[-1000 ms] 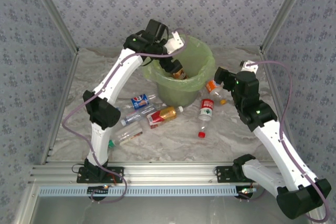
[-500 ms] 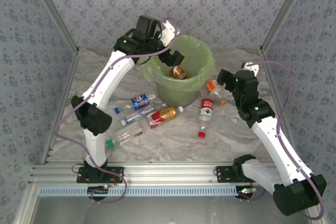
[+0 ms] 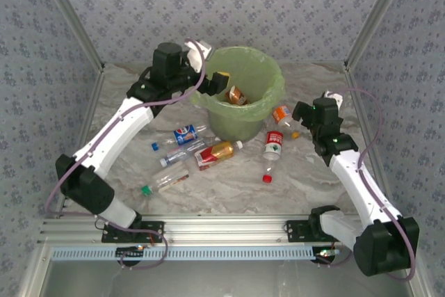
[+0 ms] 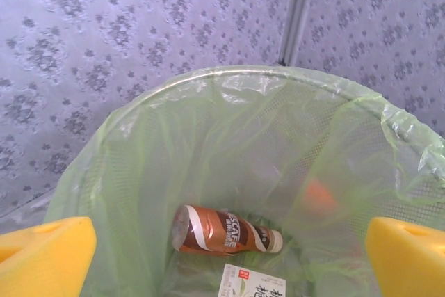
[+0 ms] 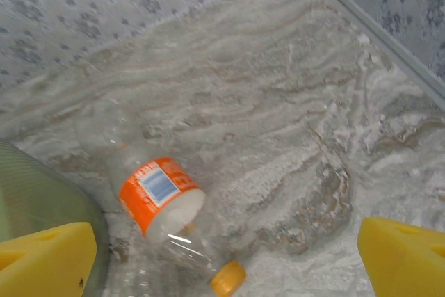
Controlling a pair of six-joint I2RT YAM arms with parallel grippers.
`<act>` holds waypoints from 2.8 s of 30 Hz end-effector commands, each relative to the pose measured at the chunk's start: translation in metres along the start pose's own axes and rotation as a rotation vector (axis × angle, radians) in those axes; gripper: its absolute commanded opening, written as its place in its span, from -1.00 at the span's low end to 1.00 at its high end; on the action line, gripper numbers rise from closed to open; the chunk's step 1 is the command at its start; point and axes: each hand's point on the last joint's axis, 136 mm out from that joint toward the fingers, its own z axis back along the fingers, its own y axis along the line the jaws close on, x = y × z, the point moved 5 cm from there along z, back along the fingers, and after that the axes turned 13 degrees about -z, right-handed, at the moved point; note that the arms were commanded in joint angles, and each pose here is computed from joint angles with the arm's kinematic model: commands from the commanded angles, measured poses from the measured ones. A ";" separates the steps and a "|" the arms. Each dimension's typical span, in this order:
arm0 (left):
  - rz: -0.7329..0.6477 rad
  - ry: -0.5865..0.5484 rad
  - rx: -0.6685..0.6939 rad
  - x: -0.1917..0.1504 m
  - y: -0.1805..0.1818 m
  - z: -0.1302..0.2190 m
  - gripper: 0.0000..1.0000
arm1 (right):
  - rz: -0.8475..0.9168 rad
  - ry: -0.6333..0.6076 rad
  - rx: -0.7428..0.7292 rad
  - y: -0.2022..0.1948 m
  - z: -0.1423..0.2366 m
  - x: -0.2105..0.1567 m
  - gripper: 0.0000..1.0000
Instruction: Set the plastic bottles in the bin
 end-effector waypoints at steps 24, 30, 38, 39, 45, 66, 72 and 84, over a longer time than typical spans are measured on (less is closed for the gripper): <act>0.389 -0.061 0.465 -0.051 0.036 0.096 0.99 | 0.231 0.591 0.229 0.036 -0.118 -0.057 0.98; 0.482 -0.040 0.551 -0.073 0.050 0.103 0.99 | 0.272 0.632 0.232 0.053 -0.146 -0.048 0.98; 0.503 -0.027 0.624 -0.087 0.057 0.116 0.98 | 0.282 0.688 0.217 0.069 -0.175 -0.058 0.98; 0.503 -0.023 0.626 -0.088 0.057 0.117 0.99 | 0.286 0.695 0.214 0.071 -0.177 -0.059 0.98; 0.507 -0.020 0.633 -0.093 0.056 0.121 0.99 | 0.271 0.698 0.130 0.069 -0.195 -0.065 0.96; 0.490 0.016 0.622 -0.100 0.054 0.116 0.99 | 0.213 0.656 -0.168 0.044 -0.219 -0.061 0.87; 0.493 0.022 0.627 -0.102 0.055 0.115 0.98 | 0.240 0.701 -0.210 0.048 -0.225 -0.070 0.83; 0.505 0.056 0.655 -0.111 0.057 0.117 0.99 | 0.249 0.649 -0.215 0.050 -0.222 -0.063 0.34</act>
